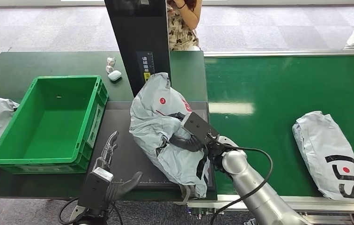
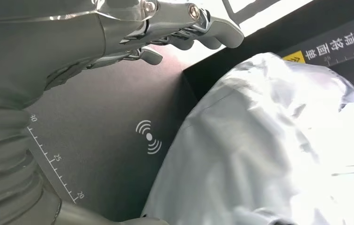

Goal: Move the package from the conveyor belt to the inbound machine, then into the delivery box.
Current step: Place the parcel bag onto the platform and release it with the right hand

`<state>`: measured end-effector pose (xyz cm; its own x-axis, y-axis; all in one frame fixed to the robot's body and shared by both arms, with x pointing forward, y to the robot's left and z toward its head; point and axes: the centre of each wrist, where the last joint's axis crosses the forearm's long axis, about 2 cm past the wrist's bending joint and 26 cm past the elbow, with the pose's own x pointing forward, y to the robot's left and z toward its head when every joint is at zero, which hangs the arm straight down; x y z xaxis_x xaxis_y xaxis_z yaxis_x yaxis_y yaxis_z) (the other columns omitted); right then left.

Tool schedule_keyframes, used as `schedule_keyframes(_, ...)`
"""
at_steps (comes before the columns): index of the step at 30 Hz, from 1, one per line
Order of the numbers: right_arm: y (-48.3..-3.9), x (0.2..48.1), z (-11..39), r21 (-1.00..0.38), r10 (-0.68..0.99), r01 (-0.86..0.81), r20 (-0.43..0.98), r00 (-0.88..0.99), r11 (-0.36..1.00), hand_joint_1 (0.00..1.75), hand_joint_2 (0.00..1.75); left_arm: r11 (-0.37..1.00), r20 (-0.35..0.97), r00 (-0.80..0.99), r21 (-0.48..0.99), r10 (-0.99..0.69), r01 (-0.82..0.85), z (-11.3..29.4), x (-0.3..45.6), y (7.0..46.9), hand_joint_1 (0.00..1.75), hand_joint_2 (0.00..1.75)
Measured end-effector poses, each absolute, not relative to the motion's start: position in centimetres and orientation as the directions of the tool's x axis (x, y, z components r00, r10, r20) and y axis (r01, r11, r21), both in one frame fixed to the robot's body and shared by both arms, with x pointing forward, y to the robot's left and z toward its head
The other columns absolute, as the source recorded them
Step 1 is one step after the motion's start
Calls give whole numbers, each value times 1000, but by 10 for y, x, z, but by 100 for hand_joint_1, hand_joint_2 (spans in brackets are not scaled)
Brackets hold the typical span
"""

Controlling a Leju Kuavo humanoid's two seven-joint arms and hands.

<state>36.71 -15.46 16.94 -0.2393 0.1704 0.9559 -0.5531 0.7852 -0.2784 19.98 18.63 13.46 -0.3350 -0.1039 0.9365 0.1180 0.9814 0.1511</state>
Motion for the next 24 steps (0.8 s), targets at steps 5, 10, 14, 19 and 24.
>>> schedule_keyframes(5, -155, 368, 157, -303, 230, -554, 953, -199, 775, 0, 175, 982, 936, -336, 152, -106, 115, 135, 200, 187, 0, 175)
schedule_keyframes(10, -156, 368, 150, -283, 217, -582, 959, -182, 763, 0, 175, 986, 934, -341, 143, -106, 86, 135, 200, 188, 0, 175)
schedule_keyframes(14, -158, 366, 145, -228, 143, -611, 972, -185, 759, 0, 175, 988, 929, -354, 141, -112, 56, 135, 200, 189, 0, 175)
schedule_keyframes(19, -164, 359, 140, -153, 44, -606, 981, -191, 780, 0, 175, 989, 927, -357, 141, -120, 34, 134, 200, 190, 0, 175)
schedule_keyframes(24, -169, 349, 137, -61, -59, -596, 982, -180, 801, 0, 175, 989, 926, -358, 142, -121, 30, 135, 201, 191, 0, 175)
